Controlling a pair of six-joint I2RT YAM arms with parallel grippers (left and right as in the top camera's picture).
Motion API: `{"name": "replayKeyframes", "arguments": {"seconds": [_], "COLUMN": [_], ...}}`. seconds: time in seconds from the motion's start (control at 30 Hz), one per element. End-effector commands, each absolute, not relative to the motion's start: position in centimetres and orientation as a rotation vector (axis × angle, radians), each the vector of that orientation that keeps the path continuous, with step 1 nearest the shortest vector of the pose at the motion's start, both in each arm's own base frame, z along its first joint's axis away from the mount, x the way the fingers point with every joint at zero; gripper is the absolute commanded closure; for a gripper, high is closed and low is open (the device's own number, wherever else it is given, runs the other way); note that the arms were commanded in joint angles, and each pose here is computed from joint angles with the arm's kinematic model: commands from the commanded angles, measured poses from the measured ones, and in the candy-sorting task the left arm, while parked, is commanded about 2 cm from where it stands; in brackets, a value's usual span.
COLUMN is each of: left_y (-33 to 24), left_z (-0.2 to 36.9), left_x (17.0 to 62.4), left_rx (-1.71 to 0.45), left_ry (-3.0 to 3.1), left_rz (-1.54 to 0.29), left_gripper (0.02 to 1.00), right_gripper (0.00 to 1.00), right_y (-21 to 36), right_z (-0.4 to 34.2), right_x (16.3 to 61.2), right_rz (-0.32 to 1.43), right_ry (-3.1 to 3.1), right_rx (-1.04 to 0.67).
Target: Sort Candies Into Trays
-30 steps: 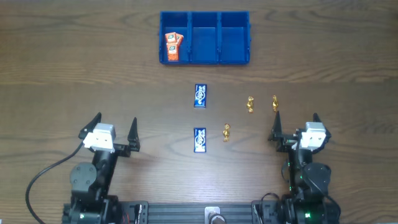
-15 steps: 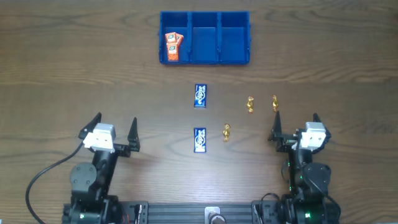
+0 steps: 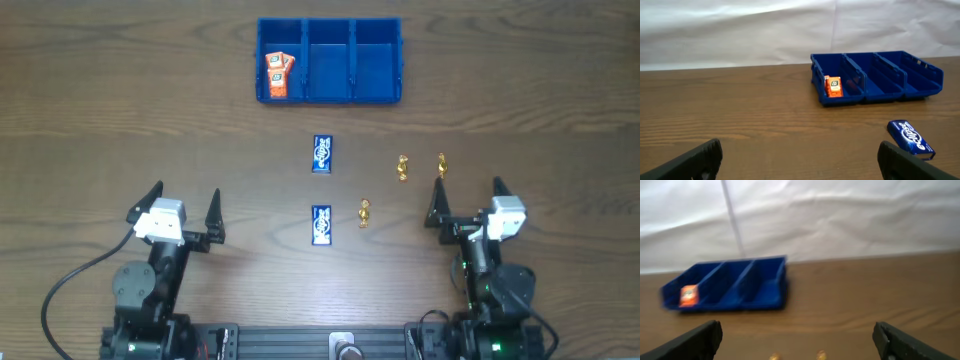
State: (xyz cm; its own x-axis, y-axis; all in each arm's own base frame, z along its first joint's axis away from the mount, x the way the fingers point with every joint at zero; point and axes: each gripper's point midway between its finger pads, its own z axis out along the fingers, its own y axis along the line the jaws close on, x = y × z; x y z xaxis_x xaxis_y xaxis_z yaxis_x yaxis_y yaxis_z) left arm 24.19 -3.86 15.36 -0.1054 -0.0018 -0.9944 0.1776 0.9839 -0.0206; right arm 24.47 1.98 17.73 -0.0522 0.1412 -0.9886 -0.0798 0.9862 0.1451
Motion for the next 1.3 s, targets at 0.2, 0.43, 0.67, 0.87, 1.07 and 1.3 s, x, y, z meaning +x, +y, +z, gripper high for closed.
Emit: {"name": "replayKeyframes", "arguments": {"seconds": [0.2, 0.43, 0.67, 0.87, 1.07, 1.3], "left_y": [-4.1, -4.1, -4.1, -4.1, -4.1, -4.1], "left_z": [13.9, 13.9, 13.9, 13.9, 13.9, 13.9], "left_x": [24.0, 24.0, 24.0, 24.0, 24.0, 24.0], "left_rx": [0.159, 0.159, 0.159, 0.159, 0.159, 0.159], "left_ry": [1.713, 1.713, 1.713, 1.713, 1.713, 1.713], "left_rz": [-0.157, -0.157, -0.157, -0.157, -0.157, -0.157], "left_gripper": [0.020, 0.020, 0.020, 0.020, 0.023, 0.020], "right_gripper": [0.003, 0.003, 0.003, 0.003, 0.003, 0.003], "right_y": [8.0, 9.6, 15.5, 19.3, 21.2, 23.4], "right_z": [26.7, 25.5, 18.3, 12.8, 8.7, 5.5], "right_x": [24.3, 26.1, 25.2, 23.3, 21.5, 20.9], "right_rz": [0.563, 0.653, 0.643, 0.483, 0.269, 0.174], "right_ry": [1.852, 2.345, 2.847, 3.067, 3.189, 3.210], "right_rx": [-0.119, -0.060, -0.178, -0.229, -0.218, -0.281]}}
